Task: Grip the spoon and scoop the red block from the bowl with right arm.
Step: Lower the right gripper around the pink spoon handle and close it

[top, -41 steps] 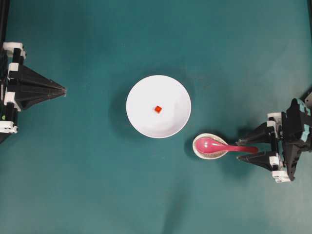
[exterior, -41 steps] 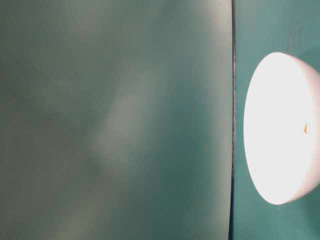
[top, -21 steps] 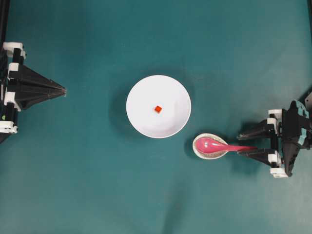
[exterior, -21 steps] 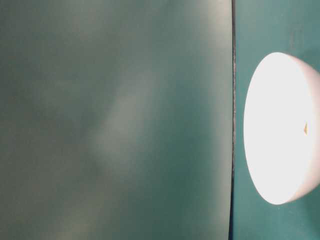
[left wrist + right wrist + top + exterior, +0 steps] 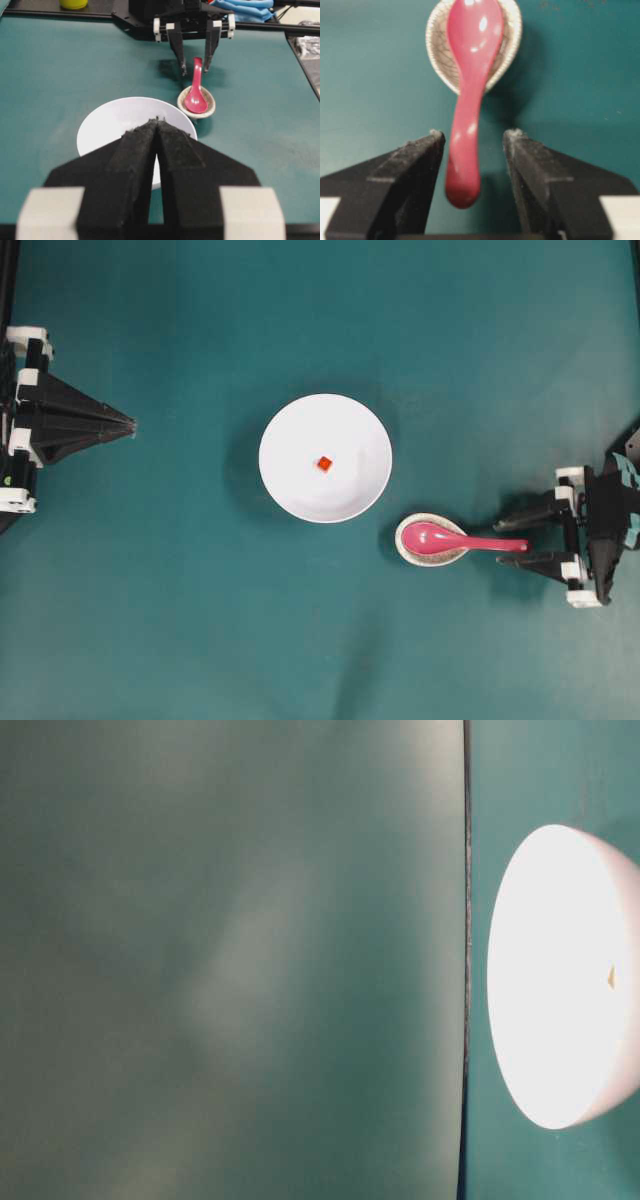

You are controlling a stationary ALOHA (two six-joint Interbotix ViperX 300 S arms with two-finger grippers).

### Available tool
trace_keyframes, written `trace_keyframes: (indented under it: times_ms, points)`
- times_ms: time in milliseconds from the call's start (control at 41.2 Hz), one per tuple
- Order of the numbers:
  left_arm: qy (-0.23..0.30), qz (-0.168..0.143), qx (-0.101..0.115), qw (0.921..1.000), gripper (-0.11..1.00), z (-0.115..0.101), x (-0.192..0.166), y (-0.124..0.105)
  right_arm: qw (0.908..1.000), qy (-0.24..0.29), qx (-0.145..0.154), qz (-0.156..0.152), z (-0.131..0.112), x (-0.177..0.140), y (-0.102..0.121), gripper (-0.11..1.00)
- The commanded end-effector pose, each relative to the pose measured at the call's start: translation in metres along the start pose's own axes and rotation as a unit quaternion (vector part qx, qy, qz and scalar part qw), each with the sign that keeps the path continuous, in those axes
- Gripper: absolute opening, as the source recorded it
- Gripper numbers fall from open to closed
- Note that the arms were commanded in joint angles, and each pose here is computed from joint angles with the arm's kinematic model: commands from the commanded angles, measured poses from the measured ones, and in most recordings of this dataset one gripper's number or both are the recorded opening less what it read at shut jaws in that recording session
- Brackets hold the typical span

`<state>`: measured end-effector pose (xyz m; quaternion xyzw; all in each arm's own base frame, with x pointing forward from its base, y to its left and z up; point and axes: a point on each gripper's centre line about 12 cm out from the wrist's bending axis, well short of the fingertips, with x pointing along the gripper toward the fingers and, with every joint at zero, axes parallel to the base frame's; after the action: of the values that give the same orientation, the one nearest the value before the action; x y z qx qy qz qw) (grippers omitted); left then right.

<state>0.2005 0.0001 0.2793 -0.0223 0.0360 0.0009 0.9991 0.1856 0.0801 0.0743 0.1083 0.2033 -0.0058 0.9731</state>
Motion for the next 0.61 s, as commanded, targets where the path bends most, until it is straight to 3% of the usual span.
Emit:
trace_keyframes:
  times_ms: [0, 340, 583]
  points:
    - [-0.007, 0.0, 0.001, 1.0, 0.0, 0.006, 0.0022, -0.0003, 0.9999, -0.013, 0.0, 0.011, 0.0028, 0.0008, 0.0055, 0.57]
    - [-0.004, 0.0, -0.008, 1.0, 0.0, 0.0049, 0.003, -0.0002, 0.9997, -0.021, -0.008, 0.009, 0.0029, -0.0005, 0.0026, 0.55]
    - [0.013, 0.001, -0.028, 0.9995, 0.0, -0.0028, 0.0109, 0.0001, 0.9996, -0.023, -0.016, 0.009, 0.0033, -0.0002, 0.0031, 0.44]
